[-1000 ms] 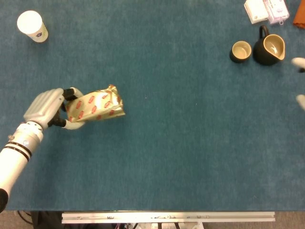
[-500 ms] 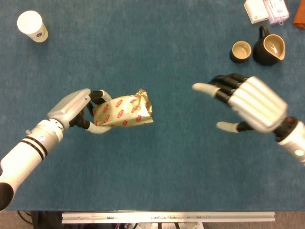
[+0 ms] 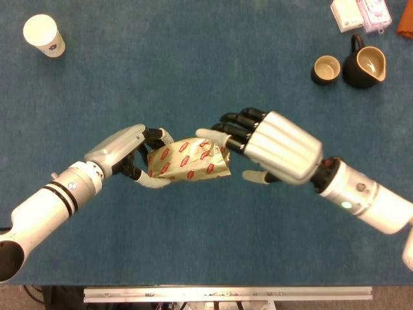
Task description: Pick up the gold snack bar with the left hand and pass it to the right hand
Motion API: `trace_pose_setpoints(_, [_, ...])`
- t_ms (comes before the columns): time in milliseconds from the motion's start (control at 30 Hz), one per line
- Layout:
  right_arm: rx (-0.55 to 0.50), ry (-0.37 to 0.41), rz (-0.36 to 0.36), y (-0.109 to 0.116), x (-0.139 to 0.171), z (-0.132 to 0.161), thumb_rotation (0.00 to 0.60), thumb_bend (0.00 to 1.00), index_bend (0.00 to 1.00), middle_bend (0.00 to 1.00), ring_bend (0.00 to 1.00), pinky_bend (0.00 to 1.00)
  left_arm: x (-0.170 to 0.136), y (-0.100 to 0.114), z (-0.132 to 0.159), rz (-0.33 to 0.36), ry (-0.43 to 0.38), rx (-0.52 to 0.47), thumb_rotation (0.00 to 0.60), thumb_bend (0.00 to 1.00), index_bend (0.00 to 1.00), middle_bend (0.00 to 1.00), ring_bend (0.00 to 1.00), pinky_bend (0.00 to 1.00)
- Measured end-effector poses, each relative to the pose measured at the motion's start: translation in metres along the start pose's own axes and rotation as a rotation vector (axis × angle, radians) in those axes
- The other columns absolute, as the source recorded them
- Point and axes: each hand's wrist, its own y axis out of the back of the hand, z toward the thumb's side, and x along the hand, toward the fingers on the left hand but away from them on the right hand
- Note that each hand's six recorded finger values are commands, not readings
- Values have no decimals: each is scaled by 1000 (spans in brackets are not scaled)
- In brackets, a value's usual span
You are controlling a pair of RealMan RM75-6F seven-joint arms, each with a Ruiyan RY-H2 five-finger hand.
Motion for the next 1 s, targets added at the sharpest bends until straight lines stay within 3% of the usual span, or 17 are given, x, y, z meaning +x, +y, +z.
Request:
trace_pose_setpoints(300, [-7,32,34,-12,-19,10,600,42,144,285,231,350,-3,-4,8,-35,0,-16,600,237,511,491,385,457])
trace_pose_setpoints(433, [-24,39,35,-14,-25,14,600,125,152,301,231,350,-4,-7,11,-59,2,-25,600,237,510,488,385,458])
trace_pose_setpoints(500, [-34,43,35,-14,-27,15,600,186,198,330,240,352,-4,-8,12,-67,4,-28,600,237,507,487,385,458])
trace_pose_setpoints(700, [-47,58,28,-16,-36,16,600,415,482,475,378,432,-4,-10,14,-86,4,-38,600,237,467,478,384,459])
trace_pose_setpoints(800, [-44,62,22,-18,-39,17,600,466,576,543,443,471,-5,-10,14,-96,9,-51,600,235,381,460,372,460])
trace_pose_setpoints(900, [-40,61,14,-20,-40,16,600,488,622,577,478,493,-6,-9,12,-103,18,-54,600,233,262,375,309,461])
trace_pose_setpoints(1000, [-37,58,5,-21,-39,15,600,490,633,586,490,505,-7,-7,8,-106,30,-63,600,232,142,234,162,433])
